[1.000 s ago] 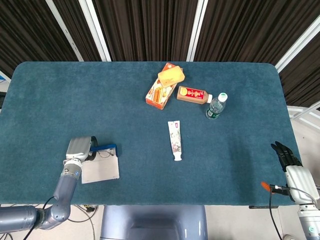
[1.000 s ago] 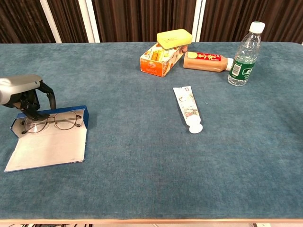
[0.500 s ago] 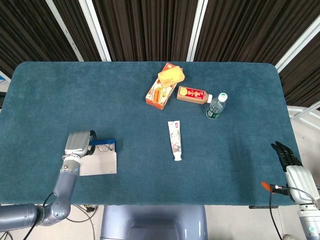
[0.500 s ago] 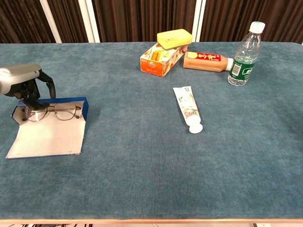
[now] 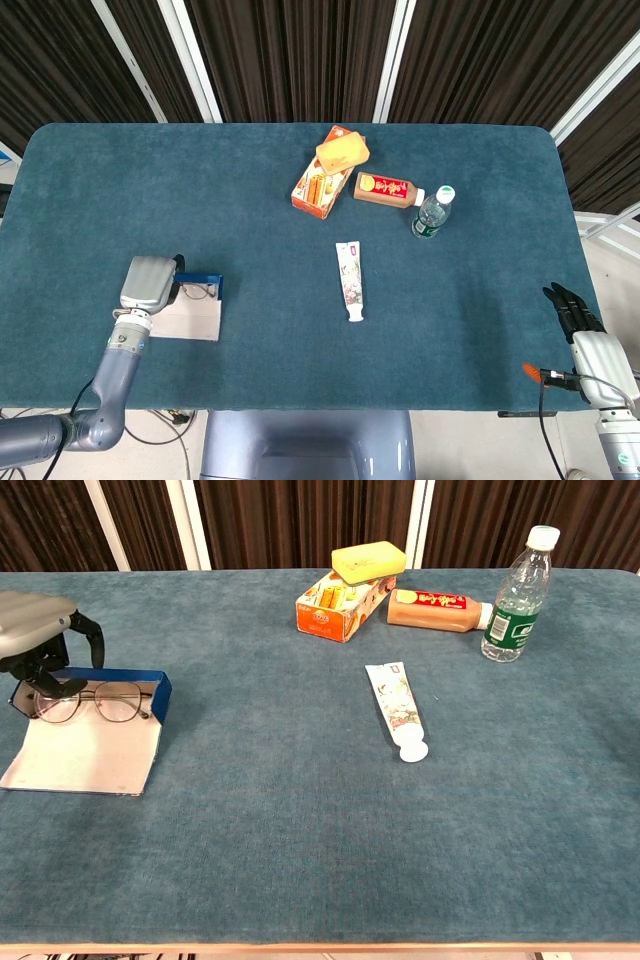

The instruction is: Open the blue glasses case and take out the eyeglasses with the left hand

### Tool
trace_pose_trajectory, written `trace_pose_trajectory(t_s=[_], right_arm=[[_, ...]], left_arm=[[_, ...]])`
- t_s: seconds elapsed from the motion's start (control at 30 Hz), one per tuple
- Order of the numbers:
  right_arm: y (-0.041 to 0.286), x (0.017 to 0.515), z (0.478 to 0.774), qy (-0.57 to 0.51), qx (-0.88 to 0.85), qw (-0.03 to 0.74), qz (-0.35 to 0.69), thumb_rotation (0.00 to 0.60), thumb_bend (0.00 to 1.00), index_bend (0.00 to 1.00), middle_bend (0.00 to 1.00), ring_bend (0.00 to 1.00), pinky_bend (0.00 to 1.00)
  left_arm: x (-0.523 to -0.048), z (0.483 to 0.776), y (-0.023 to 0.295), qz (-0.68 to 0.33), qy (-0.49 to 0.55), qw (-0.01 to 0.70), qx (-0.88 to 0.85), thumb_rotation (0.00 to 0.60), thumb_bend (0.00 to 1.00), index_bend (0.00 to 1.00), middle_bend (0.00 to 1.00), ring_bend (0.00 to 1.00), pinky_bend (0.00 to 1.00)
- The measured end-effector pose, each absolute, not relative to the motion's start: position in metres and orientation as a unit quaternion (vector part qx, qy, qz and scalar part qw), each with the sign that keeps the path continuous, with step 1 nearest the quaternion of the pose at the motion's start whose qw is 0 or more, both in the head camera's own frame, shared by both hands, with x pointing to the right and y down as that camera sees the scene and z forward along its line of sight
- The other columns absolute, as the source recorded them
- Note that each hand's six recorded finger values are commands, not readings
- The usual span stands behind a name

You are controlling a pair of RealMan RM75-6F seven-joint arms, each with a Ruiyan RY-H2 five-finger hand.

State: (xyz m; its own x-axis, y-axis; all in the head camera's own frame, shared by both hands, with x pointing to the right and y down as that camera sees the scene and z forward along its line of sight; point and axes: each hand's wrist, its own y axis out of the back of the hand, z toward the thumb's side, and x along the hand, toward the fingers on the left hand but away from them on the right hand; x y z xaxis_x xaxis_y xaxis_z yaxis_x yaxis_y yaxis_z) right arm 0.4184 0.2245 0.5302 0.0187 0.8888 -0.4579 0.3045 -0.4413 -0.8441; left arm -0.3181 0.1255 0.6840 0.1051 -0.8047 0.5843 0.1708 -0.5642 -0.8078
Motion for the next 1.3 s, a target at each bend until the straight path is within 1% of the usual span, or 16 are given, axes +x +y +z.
trace_pose_trajectory(t_s=[0.23,0.73,0.97,1.3], right_arm=[[0.225,0.419,0.530,-0.453,-0.659,0.272,0.535,0.600,0.12,0.00,0.00,0.00,0.19],[0.225,0.419,0.530,-0.453,-0.659,0.272,0.535,0.600,0.12,0.00,0.00,0.00,0.19],[0.225,0.419,0.530,-0.453,-0.659,0.272,0.535,0.600,0.12,0.00,0.00,0.00,0.19],[0.225,0.419,0.530,-0.453,-0.659,0.273,0.535,0.600,0.12,0.00,0.00,0.00,0.19]], left_arm=[[-0.327,0.688,0.132,-0.624,0.237,0.405,-0.625,0.600,0.42,0.56,1.00,0.95,1.00],[-0.333,0.690,0.127,-0.633,0.241,0.399,-0.619,0.600,0.42,0.56,1.00,0.95,1.00],[-0.329,0.683,0.129,-0.620,0.233,0.414,-0.624,0.600,0.42,0.56,1.00,0.95,1.00],[-0.333,0.673,0.143,-0.622,0.223,0.398,-0.636,0.600,0.42,0.56,1.00,0.95,1.00]])
